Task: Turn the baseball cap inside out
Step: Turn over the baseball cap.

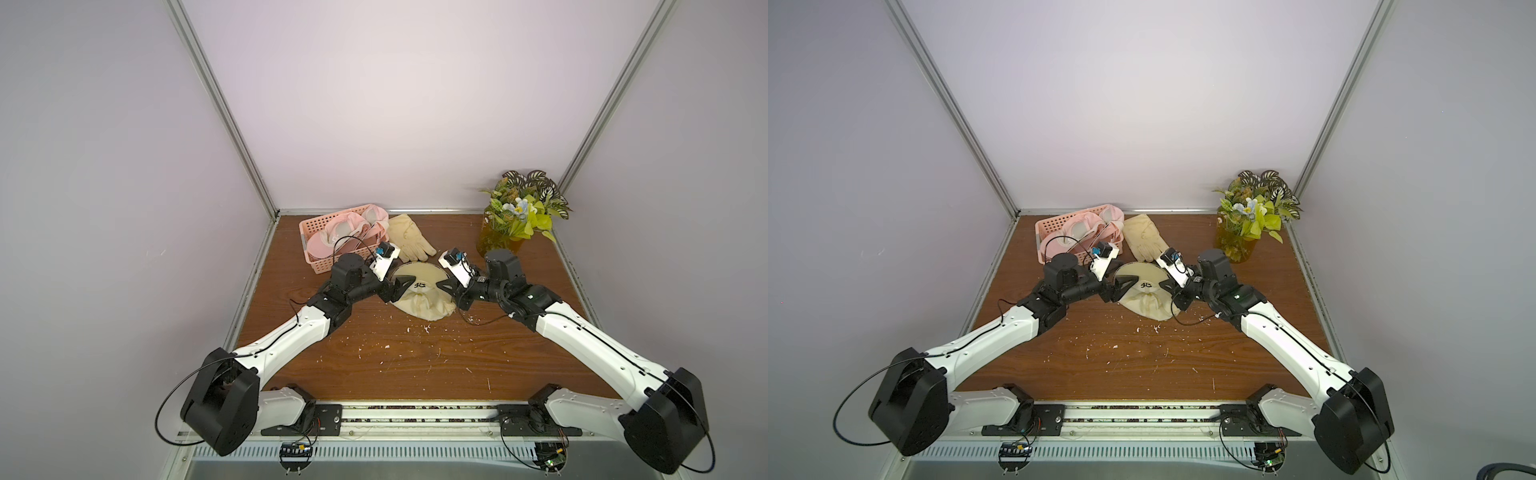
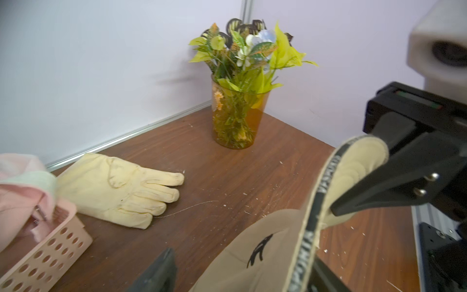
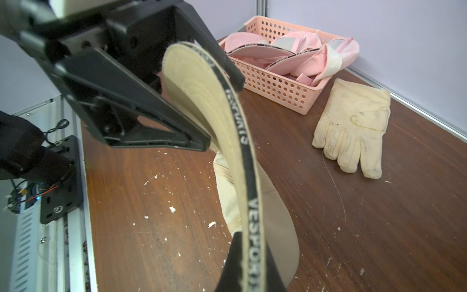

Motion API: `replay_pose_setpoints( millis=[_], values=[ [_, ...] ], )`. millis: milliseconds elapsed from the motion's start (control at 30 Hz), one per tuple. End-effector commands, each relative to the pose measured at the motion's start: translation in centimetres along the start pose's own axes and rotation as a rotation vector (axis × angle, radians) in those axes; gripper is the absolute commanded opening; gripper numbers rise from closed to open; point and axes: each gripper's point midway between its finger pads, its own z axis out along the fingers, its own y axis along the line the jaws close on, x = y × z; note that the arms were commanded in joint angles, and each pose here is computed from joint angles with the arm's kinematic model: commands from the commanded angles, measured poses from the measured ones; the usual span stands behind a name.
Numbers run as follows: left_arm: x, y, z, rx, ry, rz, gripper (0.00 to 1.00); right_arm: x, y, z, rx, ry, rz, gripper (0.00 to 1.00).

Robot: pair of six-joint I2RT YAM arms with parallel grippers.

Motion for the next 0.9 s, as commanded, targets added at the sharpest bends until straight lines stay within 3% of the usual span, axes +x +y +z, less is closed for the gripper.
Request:
replay_pose_setpoints(
  millis=[0,100,133,200,233,267,533,867],
  values=[
    [-0.5,-1.9,0.3,0.131,0.01,0.037,0.57,-3.8,1.4,-1.5,-0.059,-0.131,-0.032,0.0],
    [-1.0,-2.2,0.0,0.144,-0.001,0.021,0.24,-3.3,1.6,-1.1,-0.075,-0.136,-0.018,0.0],
    [-1.4,-2.3,-0.2,0.141,-0.015,0.015,0.17,-3.0,1.6,-1.0,-0.075,-0.133,-0.013,0.0],
    [-2.3,-2.5,-0.6,0.137,-0.041,-0.004,0.03,-2.2,1.2,-0.5,-0.062,-0.129,-0.002,0.1],
    [-2.7,-2.5,-0.8,0.136,-0.051,-0.015,0.0,-1.8,1.1,-0.3,-0.057,-0.125,0.001,0.13],
    [-3.1,-2.7,-1.1,0.14,-0.059,-0.022,0.0,-1.2,0.9,-0.1,-0.05,-0.126,0.0,0.21],
    [-5.7,-3.7,-2.7,0.158,-0.103,-0.07,0.0,1.8,0.3,1.3,-0.042,-0.113,-0.026,0.37],
    [-9.0,-2.9,-4.4,0.098,-0.19,-0.159,0.0,3.6,3.1,1.4,-0.201,-0.1,-0.063,0.41]
  ],
)
